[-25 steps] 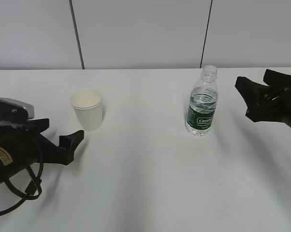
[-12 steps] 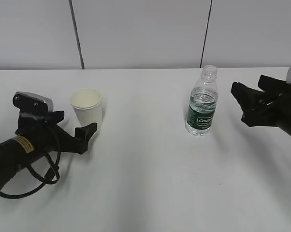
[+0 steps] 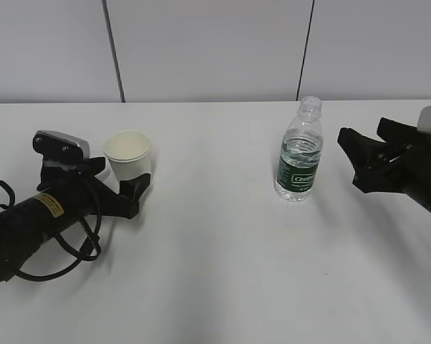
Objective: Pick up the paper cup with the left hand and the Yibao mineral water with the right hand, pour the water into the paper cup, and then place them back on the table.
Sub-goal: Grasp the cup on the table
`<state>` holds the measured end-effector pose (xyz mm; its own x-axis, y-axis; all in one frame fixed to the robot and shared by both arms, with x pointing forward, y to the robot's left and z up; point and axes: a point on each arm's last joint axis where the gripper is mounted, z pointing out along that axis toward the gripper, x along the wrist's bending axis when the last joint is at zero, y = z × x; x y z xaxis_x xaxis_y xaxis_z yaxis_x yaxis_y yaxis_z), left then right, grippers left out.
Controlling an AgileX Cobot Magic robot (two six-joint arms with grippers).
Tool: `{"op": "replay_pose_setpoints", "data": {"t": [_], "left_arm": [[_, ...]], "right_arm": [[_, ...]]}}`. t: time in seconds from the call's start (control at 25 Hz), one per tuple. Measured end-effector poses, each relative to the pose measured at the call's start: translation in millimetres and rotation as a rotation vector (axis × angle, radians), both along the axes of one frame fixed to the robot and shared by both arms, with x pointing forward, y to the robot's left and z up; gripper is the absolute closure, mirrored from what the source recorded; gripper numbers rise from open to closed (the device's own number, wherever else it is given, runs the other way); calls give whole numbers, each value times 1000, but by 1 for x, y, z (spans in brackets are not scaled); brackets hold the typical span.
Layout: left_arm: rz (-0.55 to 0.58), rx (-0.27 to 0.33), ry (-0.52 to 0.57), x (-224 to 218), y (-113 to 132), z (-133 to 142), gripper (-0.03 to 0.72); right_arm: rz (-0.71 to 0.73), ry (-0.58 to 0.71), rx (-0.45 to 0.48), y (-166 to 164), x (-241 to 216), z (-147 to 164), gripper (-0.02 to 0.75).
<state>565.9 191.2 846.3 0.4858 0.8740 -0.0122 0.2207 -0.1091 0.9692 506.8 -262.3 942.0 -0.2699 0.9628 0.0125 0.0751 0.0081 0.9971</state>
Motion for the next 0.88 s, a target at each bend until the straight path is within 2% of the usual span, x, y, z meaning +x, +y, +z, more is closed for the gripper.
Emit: {"op": "replay_pose_setpoints", "data": {"t": [0.76, 0.88], "left_arm": [[-3, -18, -29, 11, -3, 4, 97], [-3, -19, -24, 11, -4, 2, 97]], "right_arm": [[0, -4, 4, 0, 0, 0, 226], [0, 23, 2, 0, 1, -7, 226]]}}
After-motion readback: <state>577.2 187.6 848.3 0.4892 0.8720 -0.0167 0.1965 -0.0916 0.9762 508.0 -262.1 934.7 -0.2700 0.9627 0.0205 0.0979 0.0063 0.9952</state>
